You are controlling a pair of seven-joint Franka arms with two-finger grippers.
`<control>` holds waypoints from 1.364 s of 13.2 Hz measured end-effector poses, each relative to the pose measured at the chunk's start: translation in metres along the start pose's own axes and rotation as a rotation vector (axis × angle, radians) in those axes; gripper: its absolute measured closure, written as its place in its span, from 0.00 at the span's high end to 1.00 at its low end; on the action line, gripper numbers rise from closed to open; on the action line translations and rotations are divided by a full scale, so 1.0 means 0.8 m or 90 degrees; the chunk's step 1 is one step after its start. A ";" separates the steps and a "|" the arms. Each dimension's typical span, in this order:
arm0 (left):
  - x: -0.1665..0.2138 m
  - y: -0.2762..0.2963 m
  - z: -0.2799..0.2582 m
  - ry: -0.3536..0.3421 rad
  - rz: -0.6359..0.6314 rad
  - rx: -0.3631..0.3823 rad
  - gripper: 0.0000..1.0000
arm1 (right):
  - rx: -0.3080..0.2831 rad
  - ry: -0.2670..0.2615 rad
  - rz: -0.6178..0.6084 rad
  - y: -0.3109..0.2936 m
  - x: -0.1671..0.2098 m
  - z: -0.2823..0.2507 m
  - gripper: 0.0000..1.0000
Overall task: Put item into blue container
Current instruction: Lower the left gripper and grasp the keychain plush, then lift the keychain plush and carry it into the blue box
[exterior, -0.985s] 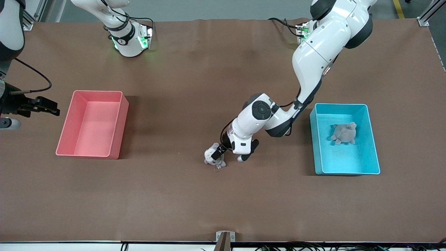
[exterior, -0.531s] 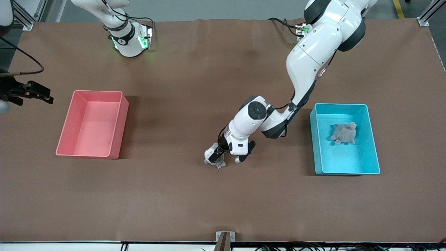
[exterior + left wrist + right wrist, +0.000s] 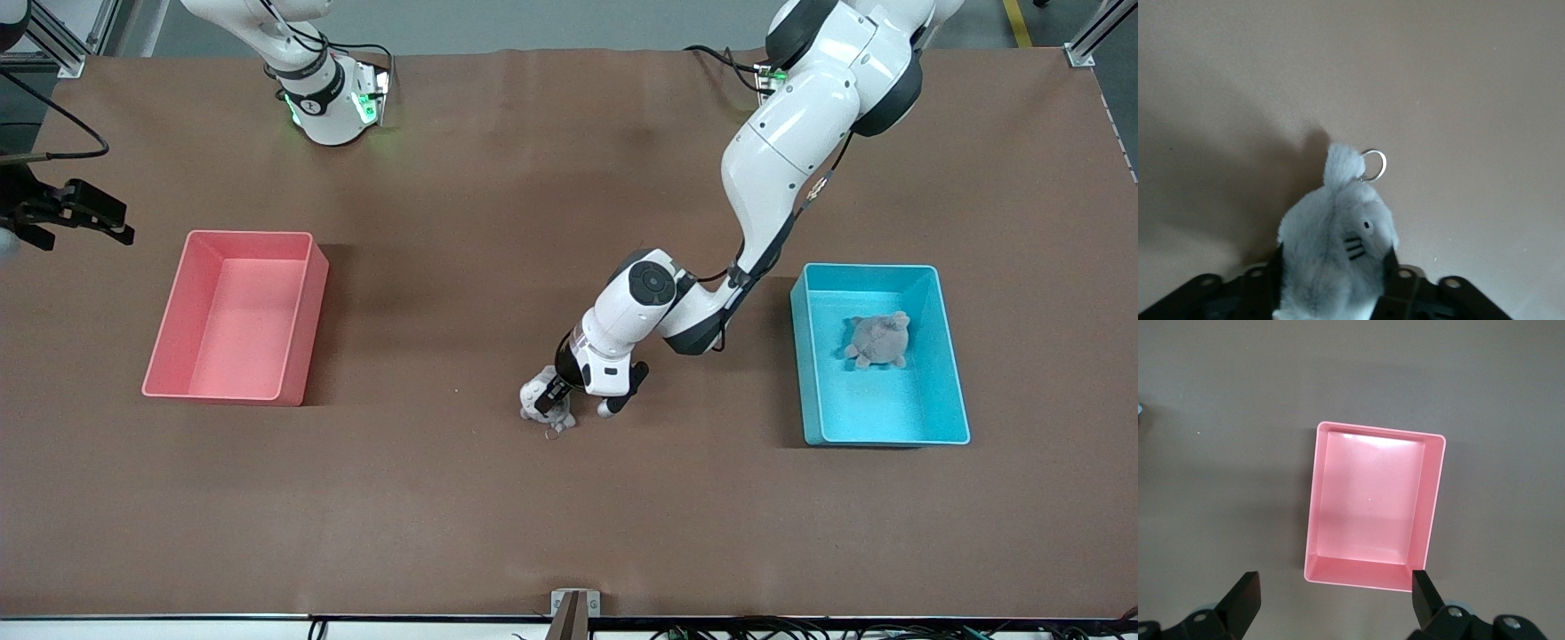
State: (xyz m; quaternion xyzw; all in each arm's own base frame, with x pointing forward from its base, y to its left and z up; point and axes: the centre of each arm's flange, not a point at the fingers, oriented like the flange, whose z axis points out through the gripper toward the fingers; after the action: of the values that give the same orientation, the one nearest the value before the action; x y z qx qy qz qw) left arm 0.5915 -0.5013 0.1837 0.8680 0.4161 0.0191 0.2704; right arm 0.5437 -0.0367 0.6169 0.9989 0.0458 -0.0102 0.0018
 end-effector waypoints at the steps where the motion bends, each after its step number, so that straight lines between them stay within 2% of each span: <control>1: 0.000 0.003 -0.002 0.000 0.001 -0.003 0.40 | 0.000 0.000 -0.006 0.001 0.000 0.000 1.00; 3: 0.000 0.013 -0.009 0.002 0.003 -0.016 0.26 | 0.000 0.000 -0.011 0.001 0.000 0.000 1.00; 7: 0.005 0.053 -0.063 0.017 0.015 -0.058 0.24 | 0.000 0.003 -0.012 0.002 0.000 -0.001 1.00; 10: 0.012 0.055 -0.115 0.037 0.056 -0.043 0.19 | 0.000 0.002 -0.010 0.004 -0.001 -0.001 1.00; 12: 0.017 0.041 -0.149 0.052 0.099 0.007 0.19 | 0.000 0.001 -0.008 0.004 -0.003 -0.002 1.00; 14: 0.018 0.025 -0.188 0.068 0.151 0.079 0.19 | 0.001 -0.002 -0.008 0.004 -0.008 0.001 1.00; 18: 0.034 -0.003 -0.267 0.076 0.275 0.266 0.19 | 0.003 0.002 -0.007 0.003 -0.022 0.003 1.00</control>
State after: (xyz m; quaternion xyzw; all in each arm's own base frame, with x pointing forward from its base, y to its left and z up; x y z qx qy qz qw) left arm 0.5523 -0.3832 0.3591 0.9705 0.2321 0.0412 0.0507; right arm 0.5263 -0.0406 0.6147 0.9986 0.0512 -0.0088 -0.0004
